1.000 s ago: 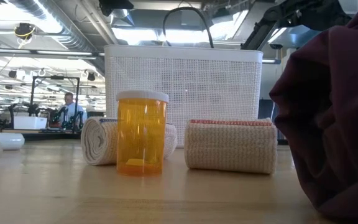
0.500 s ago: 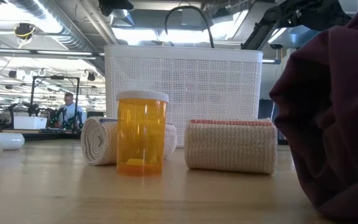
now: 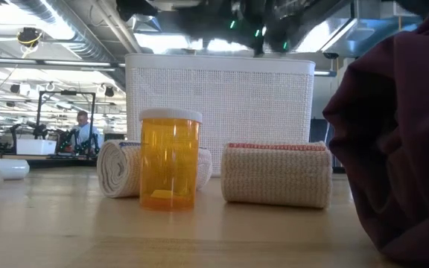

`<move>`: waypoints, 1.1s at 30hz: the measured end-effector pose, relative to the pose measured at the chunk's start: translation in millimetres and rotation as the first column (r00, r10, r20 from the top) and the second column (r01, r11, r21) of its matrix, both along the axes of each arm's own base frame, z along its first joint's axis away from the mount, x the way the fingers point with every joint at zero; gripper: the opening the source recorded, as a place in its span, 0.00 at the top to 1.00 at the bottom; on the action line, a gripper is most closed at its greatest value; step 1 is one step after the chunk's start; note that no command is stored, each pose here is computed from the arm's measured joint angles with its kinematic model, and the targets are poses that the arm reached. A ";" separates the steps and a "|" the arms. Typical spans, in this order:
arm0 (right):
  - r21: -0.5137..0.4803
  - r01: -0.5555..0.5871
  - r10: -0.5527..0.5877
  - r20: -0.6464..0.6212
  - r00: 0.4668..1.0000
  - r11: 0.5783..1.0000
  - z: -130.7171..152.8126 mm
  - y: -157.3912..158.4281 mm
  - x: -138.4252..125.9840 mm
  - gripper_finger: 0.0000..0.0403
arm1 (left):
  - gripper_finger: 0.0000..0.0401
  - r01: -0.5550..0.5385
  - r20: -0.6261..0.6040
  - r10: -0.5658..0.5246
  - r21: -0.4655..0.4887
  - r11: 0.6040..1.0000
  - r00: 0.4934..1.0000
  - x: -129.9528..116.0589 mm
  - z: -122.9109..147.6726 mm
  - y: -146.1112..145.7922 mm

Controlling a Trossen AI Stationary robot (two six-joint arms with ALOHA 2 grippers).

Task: Pick & place medical supplies in basket/bin
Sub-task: Put the top white rolled gauze into the white bin

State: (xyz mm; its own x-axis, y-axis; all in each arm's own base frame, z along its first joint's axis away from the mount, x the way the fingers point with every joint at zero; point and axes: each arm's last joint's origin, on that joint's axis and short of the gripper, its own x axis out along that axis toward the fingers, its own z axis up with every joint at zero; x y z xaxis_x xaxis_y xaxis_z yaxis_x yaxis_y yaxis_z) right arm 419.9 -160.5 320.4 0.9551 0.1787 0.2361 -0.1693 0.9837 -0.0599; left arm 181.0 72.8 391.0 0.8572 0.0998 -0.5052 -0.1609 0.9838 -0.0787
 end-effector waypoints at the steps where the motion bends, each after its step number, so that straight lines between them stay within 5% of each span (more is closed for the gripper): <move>1: -0.023 -0.034 0.034 -0.019 0.999 0.999 12.9 3.3 -5.4 0.40 | 0.51 0.000 0.001 0.000 0.000 1.000 1.000 -0.1 0.1 0.0; 5: -0.032 -0.113 0.104 -0.215 0.971 0.993 56.9 32.3 -24.2 0.40 | 0.51 0.001 0.001 -0.001 0.000 1.000 1.000 -0.1 0.1 -0.1; 8: -0.042 -0.063 0.038 -0.442 0.896 0.997 82.2 58.8 -43.0 0.40 | 0.51 0.000 0.000 0.000 0.000 1.000 1.000 0.0 0.0 0.0; 11: -0.067 -0.022 -0.030 -0.687 0.726 0.997 92.6 86.6 -66.4 0.40 | 0.51 0.000 0.001 0.000 0.000 1.000 1.000 0.0 0.1 0.0; 15: 0.079 0.016 0.063 -0.887 0.458 0.997 96.0 124.2 -92.9 0.40 | 0.51 0.000 0.001 0.000 0.000 1.000 1.000 0.0 0.1 0.0; 21: 0.186 0.249 0.170 -0.982 0.084 0.951 77.9 173.4 -116.6 0.40 | 0.51 0.000 0.001 0.000 0.000 1.000 1.000 0.0 0.1 0.0; 25: 0.099 0.345 0.129 -0.989 -0.068 0.933 58.2 197.9 -122.9 0.40 | 0.51 0.000 -0.001 0.000 -0.001 1.000 1.000 -0.1 0.0 -0.1; 30: 0.027 0.304 0.085 -0.980 -0.179 0.952 29.3 231.0 -129.0 0.40 | 0.51 -0.016 -0.057 0.013 -0.052 0.999 0.998 -3.3 -5.2 -1.5; 33: -0.015 0.300 0.025 -0.991 -0.129 0.954 12.5 248.9 -135.3 0.40 | 0.51 -0.032 -0.134 0.018 -0.103 0.994 0.991 -7.5 -11.6 -4.3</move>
